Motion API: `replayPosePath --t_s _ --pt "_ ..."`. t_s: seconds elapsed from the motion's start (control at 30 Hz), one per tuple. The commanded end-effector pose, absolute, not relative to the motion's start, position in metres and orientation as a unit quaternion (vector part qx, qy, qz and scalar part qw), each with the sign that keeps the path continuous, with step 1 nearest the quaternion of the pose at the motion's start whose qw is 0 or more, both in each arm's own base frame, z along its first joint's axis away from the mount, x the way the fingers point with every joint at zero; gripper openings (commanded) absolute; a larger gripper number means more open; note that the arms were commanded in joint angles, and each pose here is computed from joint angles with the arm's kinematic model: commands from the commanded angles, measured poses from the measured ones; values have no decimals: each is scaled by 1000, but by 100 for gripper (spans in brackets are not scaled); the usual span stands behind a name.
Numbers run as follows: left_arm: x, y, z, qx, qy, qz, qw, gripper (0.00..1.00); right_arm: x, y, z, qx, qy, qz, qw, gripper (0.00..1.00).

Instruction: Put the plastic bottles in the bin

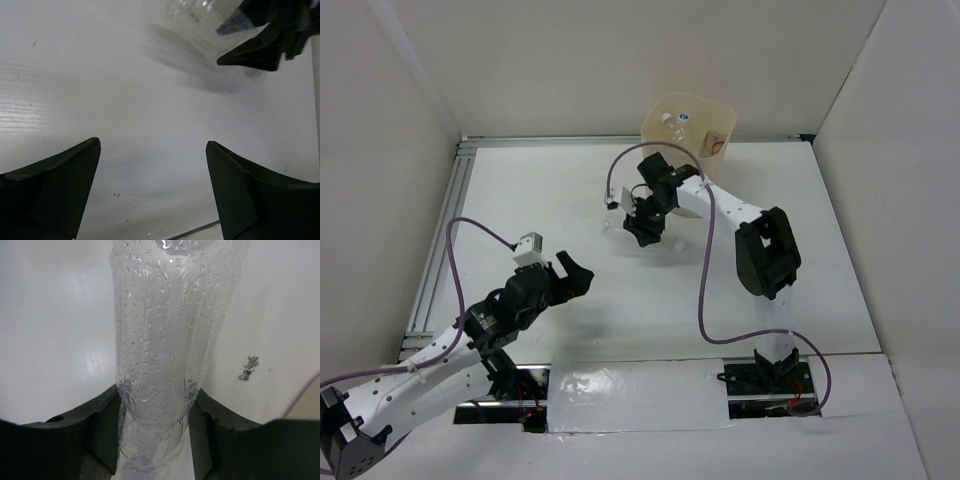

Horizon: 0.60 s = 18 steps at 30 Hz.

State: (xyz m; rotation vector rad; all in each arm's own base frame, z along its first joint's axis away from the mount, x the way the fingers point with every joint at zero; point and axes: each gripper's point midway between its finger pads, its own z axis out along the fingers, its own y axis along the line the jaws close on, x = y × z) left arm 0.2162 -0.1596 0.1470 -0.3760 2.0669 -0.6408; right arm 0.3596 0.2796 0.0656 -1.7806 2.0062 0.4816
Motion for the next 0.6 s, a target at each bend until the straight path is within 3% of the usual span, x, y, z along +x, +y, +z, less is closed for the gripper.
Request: replayPosePath --t_s 0.0,0.1,0.23,0.33,0.47,0.57 --pt "223 -164 156 -157 825 -269 471 99 329 324 214 -680 604 269 317 29" --pt "226 -165 157 -150 824 -268 476 99 334 340 316 -667 553 265 424 29" --pt "229 -170 160 -144 821 -274 479 99 369 334 415 -605 534 180 562 27" --pt "228 -175 159 -137 823 -280 475 99 412 300 446 -554 551 76 619 27" --pt "229 -178 163 -133 819 -287 479 99 469 237 435 -517 587 -68 619 27" --pt "229 -178 165 -129 817 -288 483 99 493 205 428 -509 596 -118 610 27"
